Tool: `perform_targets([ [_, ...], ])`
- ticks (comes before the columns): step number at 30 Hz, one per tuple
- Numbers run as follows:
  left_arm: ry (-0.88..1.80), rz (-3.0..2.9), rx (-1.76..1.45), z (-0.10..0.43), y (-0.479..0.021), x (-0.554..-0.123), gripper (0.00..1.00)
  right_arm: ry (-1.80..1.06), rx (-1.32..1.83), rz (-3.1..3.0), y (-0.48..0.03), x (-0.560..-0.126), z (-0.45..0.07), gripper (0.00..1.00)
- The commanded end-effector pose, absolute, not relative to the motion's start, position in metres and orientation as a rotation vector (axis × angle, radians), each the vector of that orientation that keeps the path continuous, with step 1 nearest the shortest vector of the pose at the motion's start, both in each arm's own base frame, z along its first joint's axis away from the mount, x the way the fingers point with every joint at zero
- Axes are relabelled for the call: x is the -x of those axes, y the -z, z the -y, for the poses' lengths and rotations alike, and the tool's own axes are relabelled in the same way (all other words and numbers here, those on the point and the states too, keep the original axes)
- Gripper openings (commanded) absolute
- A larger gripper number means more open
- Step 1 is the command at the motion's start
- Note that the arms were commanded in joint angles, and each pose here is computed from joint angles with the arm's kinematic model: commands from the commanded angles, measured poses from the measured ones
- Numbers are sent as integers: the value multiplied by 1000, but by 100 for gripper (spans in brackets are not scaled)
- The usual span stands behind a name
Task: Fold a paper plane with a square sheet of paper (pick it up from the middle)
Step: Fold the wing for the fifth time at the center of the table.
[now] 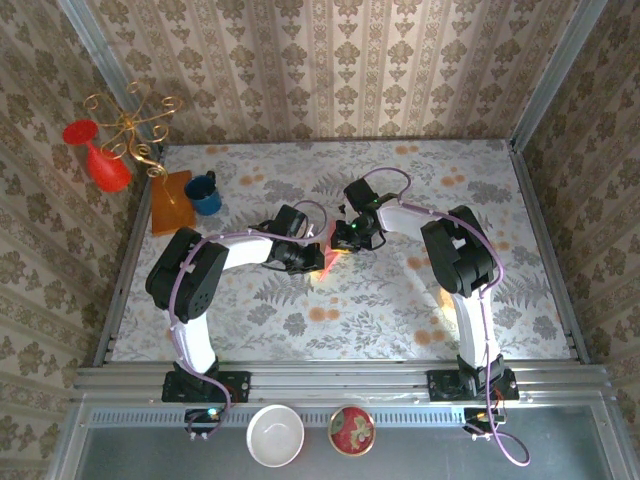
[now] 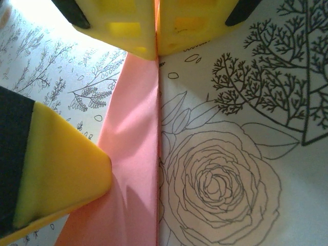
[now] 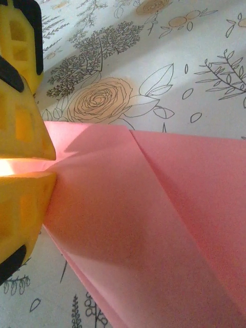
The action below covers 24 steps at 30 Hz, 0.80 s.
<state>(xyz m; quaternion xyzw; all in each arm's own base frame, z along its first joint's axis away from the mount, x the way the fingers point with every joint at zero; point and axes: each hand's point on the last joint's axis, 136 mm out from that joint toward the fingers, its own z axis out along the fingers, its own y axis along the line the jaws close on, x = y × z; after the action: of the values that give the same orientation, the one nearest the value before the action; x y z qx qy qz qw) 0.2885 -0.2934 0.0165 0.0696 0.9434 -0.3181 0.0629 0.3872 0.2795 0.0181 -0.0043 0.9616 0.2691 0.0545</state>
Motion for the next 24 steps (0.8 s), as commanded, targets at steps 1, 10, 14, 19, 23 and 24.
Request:
perform_targets([
  [1,820,-3023,-206,278,33,-258,9,-721,-11,-3007,4,-378,-266,18],
  [10,843,-2811,-177,277,-34,-286,12,-629,-67,-3074,24,-358,-249,16],
  [14,918,-2695,-213,283,-67,-293,14,-676,-88,-3063,20,-354,-252,16],
  [19,1065,-2665,-275,309,-72,-292,10,-720,-106,-3055,19,-354,-256,14],
  [23,1100,-2689,-295,322,-63,-294,5,-717,-112,-3056,20,-356,-256,13],
  [24,1106,-2697,-293,323,-60,-296,4,-718,-111,-3056,20,-356,-256,13],
])
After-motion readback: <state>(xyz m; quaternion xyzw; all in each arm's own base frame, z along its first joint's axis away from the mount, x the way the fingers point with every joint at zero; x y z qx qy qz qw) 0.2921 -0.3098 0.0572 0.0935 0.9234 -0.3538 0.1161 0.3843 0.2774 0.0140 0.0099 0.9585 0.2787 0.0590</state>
